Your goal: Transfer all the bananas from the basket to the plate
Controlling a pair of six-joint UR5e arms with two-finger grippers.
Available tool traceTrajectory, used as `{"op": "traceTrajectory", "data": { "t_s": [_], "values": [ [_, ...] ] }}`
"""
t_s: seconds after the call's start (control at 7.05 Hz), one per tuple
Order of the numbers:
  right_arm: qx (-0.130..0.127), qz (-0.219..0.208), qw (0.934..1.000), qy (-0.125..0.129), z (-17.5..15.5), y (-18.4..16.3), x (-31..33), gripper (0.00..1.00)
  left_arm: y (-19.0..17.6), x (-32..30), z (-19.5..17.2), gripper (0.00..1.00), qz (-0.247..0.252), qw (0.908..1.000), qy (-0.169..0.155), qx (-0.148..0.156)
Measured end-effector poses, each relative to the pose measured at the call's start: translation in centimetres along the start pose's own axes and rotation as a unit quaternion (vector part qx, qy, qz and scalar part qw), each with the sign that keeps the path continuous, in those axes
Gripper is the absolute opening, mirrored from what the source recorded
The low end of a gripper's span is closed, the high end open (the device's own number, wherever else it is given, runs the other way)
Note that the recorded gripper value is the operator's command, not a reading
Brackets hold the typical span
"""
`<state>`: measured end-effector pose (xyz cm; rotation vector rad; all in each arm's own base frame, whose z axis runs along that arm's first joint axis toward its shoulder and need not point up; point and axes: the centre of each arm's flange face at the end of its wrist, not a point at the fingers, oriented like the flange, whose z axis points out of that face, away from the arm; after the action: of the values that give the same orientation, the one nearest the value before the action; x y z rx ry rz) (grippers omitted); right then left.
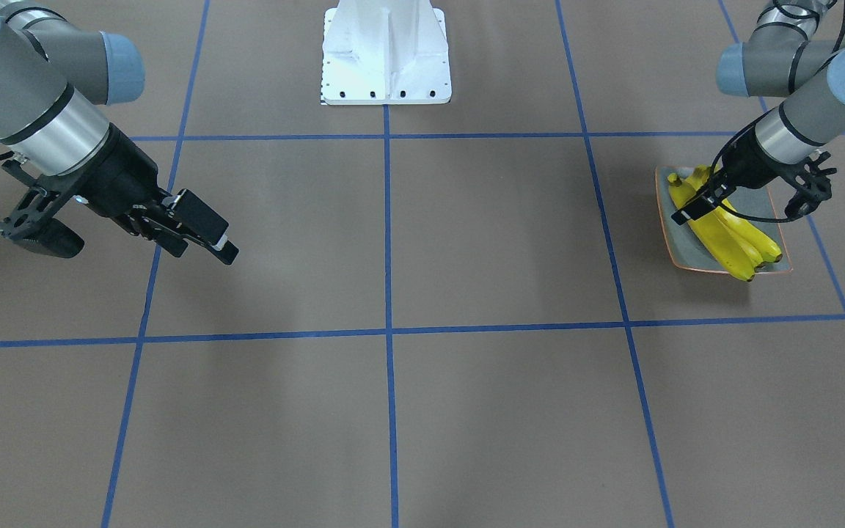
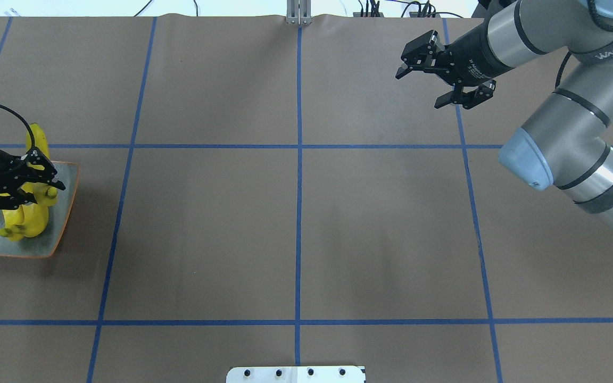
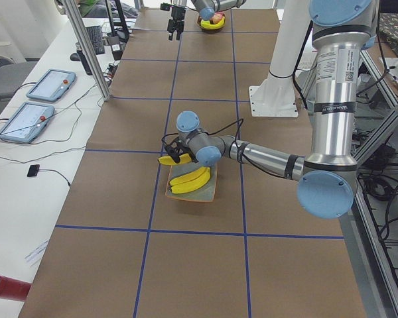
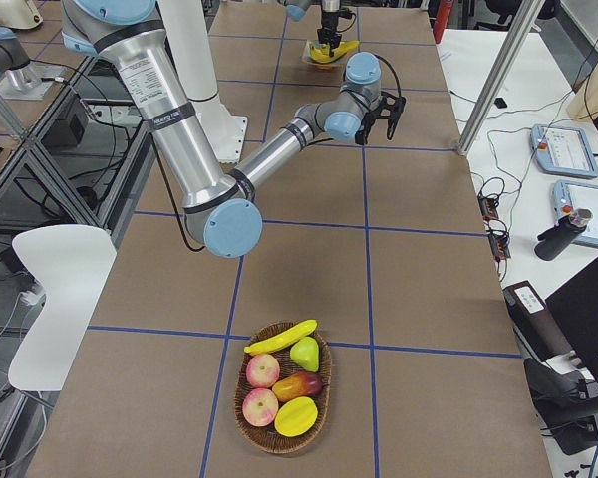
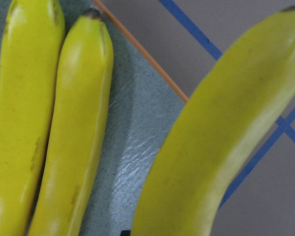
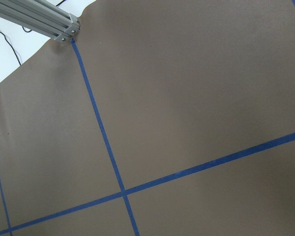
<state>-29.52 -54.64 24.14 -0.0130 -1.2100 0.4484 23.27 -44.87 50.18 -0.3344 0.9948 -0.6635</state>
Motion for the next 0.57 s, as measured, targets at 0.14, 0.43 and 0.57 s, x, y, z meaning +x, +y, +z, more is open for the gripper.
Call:
{"op": "traceTrajectory", "data": {
  "t_s": [0.14, 0.43, 0.57],
  "values": [
    [0.000, 0.000, 1.0000, 0.001, 0.03, -0.02, 0.09, 1.00, -0.11, -0.47, 0.04, 1.00, -0.002, 1.0000, -0.002, 0.002],
    [0.000, 0.001, 1.0000, 0.002, 0.07, -0.05, 0.23, 1.00, -0.27, -1.31, 0.14, 1.00, -0.004, 1.0000, -0.006, 0.005],
    [0.001, 0.001, 1.0000, 0.002, 0.00, -0.15, 0.28, 1.00, -0.28, -1.45, 0.15, 1.00, -0.001, 1.0000, -0.007, 0.005]
  ]
}}
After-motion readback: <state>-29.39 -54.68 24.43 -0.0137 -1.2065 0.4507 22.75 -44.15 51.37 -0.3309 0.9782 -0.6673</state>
